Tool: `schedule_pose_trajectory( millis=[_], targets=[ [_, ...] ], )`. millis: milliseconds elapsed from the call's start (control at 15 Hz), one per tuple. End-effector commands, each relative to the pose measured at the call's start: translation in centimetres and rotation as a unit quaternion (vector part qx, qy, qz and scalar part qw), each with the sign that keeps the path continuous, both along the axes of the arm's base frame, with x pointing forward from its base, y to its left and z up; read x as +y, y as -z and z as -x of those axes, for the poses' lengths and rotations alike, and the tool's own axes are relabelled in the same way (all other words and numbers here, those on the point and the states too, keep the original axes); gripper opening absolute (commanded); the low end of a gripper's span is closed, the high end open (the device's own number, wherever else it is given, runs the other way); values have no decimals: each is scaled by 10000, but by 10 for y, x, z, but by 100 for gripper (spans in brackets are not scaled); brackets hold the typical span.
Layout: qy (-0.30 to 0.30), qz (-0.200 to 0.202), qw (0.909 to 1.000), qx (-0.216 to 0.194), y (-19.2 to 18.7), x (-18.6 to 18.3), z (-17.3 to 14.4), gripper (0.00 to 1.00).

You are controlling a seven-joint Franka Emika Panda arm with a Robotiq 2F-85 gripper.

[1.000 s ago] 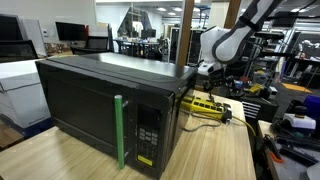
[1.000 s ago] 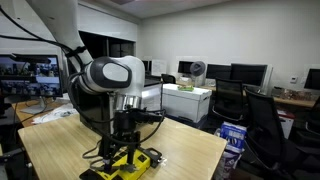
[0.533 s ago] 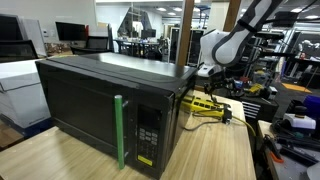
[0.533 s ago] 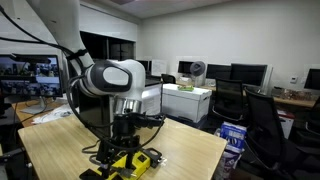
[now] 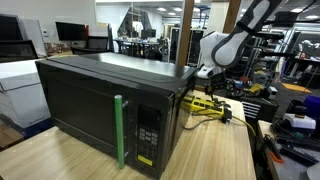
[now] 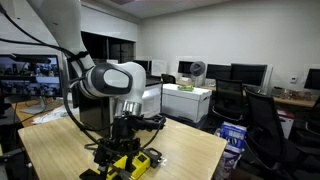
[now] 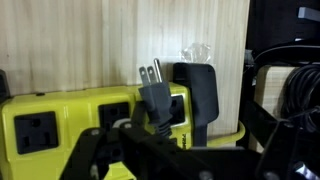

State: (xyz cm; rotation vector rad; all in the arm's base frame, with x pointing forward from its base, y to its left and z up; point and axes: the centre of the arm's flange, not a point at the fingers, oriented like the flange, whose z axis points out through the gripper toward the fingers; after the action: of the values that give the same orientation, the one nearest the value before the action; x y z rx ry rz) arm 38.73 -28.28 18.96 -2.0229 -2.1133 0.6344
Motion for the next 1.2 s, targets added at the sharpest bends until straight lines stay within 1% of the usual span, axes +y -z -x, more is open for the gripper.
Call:
schedule_pose_trajectory(
  millis=[0,67,133,200,267,400,467,600,667,733,800,867,1133],
  targets=[
    [496,71,9986,-168,6,3,5,100],
    [599,90,9980,-191,7,3,5,99],
    [736,135,9970,-190,10,2,8,75],
    [795,164,9965,-199,10,2,8,73],
    [854,209,9959,-222,11,1,8,68],
    [965,275,9946,-278,12,0,6,53],
    [1042,292,9937,-284,13,0,6,43],
    [1164,336,9922,-306,17,-1,10,28],
    [1190,359,9917,-343,18,-1,9,23],
    [1224,415,9907,-431,19,0,6,8],
    [1247,424,9903,-440,17,0,3,56],
    [1280,422,9898,-467,17,1,2,57],
    [1449,612,9839,-852,14,1,-3,81]
  ],
)
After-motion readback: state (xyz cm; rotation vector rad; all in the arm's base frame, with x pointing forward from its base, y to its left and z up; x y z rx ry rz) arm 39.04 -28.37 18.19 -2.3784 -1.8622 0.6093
